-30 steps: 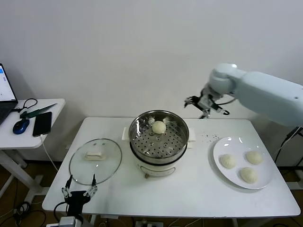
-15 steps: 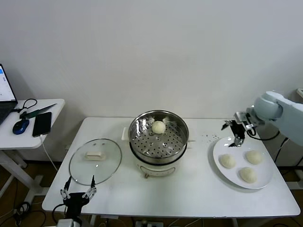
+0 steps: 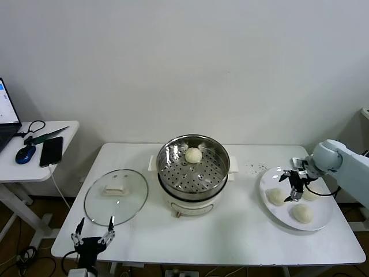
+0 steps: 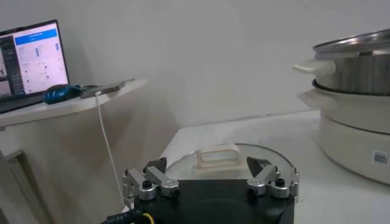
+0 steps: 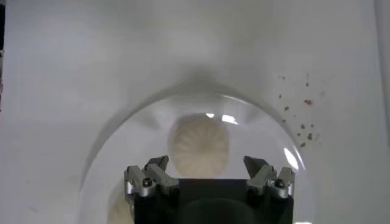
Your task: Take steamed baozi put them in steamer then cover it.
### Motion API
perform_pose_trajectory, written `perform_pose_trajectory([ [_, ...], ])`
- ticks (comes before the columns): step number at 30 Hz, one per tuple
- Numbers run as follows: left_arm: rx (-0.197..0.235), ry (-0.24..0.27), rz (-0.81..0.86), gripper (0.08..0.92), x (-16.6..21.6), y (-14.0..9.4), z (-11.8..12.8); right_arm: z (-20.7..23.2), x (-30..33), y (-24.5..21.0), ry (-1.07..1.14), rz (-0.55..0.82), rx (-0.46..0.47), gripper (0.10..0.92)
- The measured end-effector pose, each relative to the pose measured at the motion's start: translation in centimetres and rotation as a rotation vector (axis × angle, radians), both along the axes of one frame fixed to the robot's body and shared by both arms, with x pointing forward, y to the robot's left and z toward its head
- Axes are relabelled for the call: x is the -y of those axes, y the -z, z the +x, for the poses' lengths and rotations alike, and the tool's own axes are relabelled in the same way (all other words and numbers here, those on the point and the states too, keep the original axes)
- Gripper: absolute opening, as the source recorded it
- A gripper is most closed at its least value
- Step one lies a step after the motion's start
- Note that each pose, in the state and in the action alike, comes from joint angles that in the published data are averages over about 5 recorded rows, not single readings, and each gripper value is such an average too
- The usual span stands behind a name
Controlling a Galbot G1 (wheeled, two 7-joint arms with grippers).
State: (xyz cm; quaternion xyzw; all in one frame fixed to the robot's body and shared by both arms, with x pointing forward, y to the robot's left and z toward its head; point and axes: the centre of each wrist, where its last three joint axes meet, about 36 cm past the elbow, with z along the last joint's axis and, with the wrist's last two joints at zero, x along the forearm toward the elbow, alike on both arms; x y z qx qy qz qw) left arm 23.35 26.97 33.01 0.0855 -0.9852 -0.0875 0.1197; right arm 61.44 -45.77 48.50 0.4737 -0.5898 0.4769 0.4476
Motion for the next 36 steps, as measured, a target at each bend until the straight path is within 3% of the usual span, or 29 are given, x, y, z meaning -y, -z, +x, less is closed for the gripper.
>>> perform_pose_trajectory([
  [15,-0.009,-0.002,0.005,0.823,0.1,0.6,0.2,1.6,-0.9,3.5,0.018,-0.005,-0.052,0.820],
  [21,-0.011,-0.004,0.007,0.823,0.1,0.8,0.3,2.0,-1.1,3.9,0.015,-0.007,-0.067,0.768],
  [30,-0.013,-0.005,0.007,0.823,0.1,0.9,0.2,2.1,-0.8,3.1,0.018,-0.007,-0.069,0.716],
  [36,-0.011,0.000,0.005,0.823,0.3,0.8,0.0,2.7,-0.4,-0.1,0.021,-0.004,-0.043,0.709],
])
